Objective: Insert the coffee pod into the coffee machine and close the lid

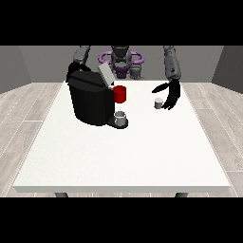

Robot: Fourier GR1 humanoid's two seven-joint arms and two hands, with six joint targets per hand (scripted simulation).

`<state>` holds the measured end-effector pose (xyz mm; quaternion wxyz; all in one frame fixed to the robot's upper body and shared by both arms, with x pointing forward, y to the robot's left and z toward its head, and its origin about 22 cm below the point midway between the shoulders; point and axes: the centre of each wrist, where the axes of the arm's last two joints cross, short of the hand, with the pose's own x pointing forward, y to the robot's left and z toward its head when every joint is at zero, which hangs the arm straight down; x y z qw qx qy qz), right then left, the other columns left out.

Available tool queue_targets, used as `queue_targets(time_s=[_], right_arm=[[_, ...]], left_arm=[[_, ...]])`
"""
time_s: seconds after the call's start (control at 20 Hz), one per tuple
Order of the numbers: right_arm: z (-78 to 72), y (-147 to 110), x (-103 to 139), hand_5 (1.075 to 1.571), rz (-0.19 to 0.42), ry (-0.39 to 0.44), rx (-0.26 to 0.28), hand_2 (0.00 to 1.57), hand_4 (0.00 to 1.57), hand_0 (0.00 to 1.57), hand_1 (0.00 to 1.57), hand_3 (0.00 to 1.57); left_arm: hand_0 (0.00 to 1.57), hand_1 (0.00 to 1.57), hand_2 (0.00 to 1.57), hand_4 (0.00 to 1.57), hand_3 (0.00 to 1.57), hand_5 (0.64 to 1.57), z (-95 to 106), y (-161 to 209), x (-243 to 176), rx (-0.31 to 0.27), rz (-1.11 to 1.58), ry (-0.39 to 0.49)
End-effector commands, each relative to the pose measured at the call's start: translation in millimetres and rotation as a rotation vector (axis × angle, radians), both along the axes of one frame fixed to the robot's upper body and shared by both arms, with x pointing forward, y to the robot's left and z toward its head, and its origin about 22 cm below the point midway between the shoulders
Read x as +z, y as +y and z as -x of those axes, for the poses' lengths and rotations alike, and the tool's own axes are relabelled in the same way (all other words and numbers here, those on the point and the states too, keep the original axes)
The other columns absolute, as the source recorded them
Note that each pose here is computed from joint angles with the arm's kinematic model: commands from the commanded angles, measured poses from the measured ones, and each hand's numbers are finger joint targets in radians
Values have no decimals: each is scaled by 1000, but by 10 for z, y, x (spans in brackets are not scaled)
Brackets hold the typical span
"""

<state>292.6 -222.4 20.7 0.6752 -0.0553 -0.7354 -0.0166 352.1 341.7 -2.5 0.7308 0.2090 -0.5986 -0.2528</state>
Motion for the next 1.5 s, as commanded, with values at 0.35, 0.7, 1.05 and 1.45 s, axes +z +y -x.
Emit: queue_targets(time_s=[0.35, 0.7, 1.05, 1.45], right_arm=[[-1, -120, 48, 1571, 14, -52, 31, 0, 520, 0, 0, 0], [88, 47, -31, 1571, -17, 11, 30, 0, 500, 0, 0, 0], [-102, -114, 149, 1571, -46, -79, 16, 0, 487, 0, 0, 0], [-53, -87, -164, 1571, -56, 16, -27, 0, 429, 0, 0, 0]], left_arm=[[673, 673, 809, 0, 551, 1571, -63, 159, 27, 2, -201, -82], [824, 824, 972, 389, 737, 1571, -109, 80, -40, 31, -236, -108], [970, 970, 1054, 319, 793, 1571, -83, 154, -69, -20, -366, -131], [1468, 1468, 1468, 607, 1414, 1571, -396, -137, 300, -149, -325, -194]])
